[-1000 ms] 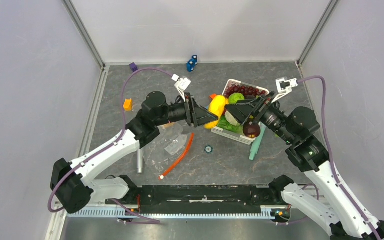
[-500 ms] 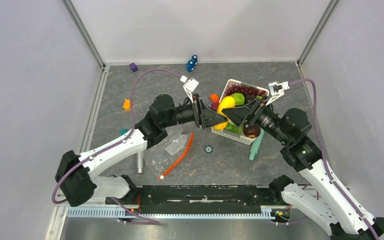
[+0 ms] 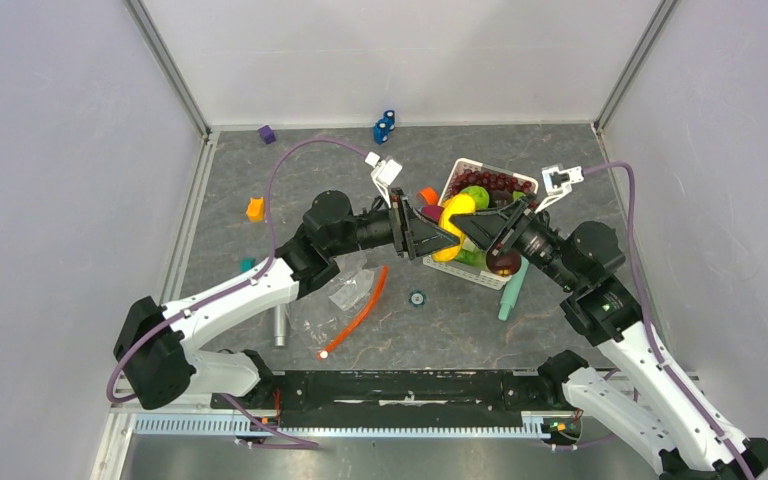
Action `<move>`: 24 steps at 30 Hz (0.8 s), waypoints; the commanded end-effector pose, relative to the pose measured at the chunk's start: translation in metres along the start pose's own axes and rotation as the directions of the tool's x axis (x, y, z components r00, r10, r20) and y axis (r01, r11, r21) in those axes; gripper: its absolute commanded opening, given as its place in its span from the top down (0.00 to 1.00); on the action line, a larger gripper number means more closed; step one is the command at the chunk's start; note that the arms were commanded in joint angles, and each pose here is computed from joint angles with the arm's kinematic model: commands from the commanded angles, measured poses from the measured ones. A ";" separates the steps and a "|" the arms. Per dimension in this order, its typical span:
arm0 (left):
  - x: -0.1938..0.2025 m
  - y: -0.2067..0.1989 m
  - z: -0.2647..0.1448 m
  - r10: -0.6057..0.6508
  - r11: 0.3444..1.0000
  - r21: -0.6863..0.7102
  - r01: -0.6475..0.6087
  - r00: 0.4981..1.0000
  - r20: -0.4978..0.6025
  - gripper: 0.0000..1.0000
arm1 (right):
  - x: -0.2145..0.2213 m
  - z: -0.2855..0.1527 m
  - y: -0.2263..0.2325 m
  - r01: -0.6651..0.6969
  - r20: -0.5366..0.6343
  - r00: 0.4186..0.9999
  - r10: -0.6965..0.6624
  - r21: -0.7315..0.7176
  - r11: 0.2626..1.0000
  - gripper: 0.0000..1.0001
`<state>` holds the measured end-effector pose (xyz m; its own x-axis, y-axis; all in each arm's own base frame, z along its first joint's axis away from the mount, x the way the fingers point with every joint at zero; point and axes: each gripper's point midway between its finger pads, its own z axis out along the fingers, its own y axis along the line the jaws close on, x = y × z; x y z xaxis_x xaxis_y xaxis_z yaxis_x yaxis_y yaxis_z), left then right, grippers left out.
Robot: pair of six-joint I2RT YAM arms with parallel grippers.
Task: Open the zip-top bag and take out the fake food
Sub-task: Pick up the fake fruit from the center of the board.
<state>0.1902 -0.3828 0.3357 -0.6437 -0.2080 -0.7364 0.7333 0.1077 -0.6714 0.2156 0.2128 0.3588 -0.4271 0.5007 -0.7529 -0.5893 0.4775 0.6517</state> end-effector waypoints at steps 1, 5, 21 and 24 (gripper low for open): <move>-0.014 -0.015 0.002 0.011 0.999 0.043 -0.014 0.999 0.053 0.59 | -0.003 -0.002 0.012 0.018 0.021 1.000 -0.017 -0.064 0.998 0.65; -0.012 -0.013 0.001 0.014 0.999 0.032 -0.016 0.999 0.048 0.39 | -0.004 -0.003 0.010 0.026 0.037 0.999 -0.023 -0.063 0.998 0.76; -0.037 0.075 -0.092 -0.017 0.934 -0.351 0.067 0.989 0.144 0.00 | -0.064 -0.032 -0.073 0.353 -0.020 0.916 -0.400 0.513 0.783 0.82; -0.037 0.084 -0.111 -0.006 0.912 -0.404 0.065 0.989 0.147 0.00 | -0.076 -0.050 -0.098 0.413 -0.095 0.878 -0.469 0.646 0.642 0.82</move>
<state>0.2544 -0.2798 0.3056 -0.6180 -0.3636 -0.6970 0.5564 0.4241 -0.7145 0.2584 0.1450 0.3539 -0.2123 0.3148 -0.9251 -0.3466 0.8609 0.3725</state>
